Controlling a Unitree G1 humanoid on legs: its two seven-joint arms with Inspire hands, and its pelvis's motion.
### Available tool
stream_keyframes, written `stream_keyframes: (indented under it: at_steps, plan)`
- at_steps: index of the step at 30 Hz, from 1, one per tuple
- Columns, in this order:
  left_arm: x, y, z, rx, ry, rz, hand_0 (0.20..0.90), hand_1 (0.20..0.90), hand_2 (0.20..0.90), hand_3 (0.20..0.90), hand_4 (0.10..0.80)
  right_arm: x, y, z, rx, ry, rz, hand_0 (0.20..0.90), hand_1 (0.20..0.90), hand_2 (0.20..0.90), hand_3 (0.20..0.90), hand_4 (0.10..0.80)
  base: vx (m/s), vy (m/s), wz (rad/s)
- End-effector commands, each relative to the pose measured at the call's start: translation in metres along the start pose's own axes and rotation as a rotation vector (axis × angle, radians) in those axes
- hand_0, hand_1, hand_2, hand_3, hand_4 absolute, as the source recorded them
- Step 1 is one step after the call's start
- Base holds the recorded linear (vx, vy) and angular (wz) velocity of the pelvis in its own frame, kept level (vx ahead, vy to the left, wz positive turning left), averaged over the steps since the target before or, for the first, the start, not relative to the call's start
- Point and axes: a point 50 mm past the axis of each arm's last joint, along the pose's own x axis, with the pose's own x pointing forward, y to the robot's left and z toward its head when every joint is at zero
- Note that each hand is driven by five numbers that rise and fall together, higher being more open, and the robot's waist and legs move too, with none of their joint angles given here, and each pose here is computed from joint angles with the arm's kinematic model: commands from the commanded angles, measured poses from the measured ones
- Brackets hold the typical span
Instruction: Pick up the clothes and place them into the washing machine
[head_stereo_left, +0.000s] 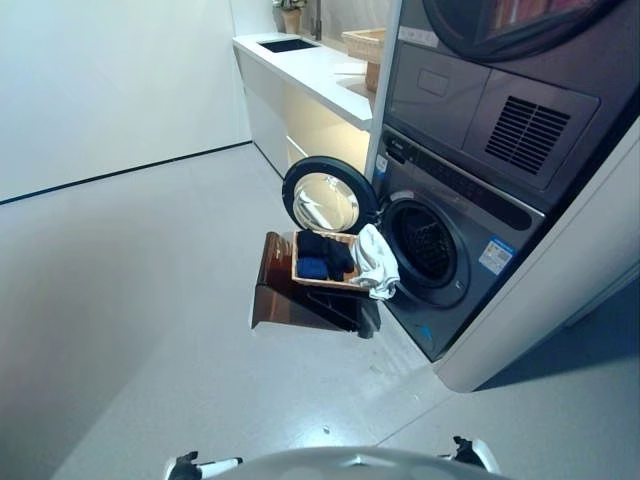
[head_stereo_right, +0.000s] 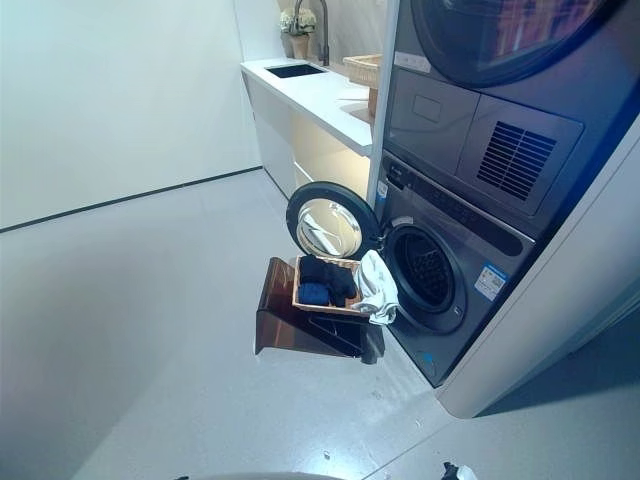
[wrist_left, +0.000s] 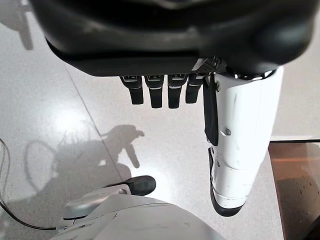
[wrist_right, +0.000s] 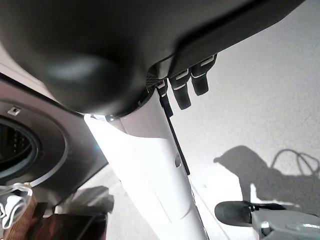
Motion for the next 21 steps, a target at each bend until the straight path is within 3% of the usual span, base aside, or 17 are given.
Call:
stream_keyframes:
  at_steps: [1, 21]
  plan:
    - [0.003, 0.001, 0.04, -0.014, -0.076, 0.026, 0.9, 0.9, 0.9, 0.9, 0.8, 0.009, -0.02, 0.042, 0.087, -0.08, -0.077, 0.9, 0.9, 0.9, 0.9, 0.8, 0.0, 0.0, 0.0]
    - [0.002, -0.005, 0.035, -0.046, -0.048, -0.009, 0.9, 0.9, 0.9, 0.9, 0.8, 0.005, -0.006, 0.039, 0.094, -0.067, -0.018, 0.9, 0.9, 0.9, 0.9, 0.8, 0.003, -0.002, -0.01]
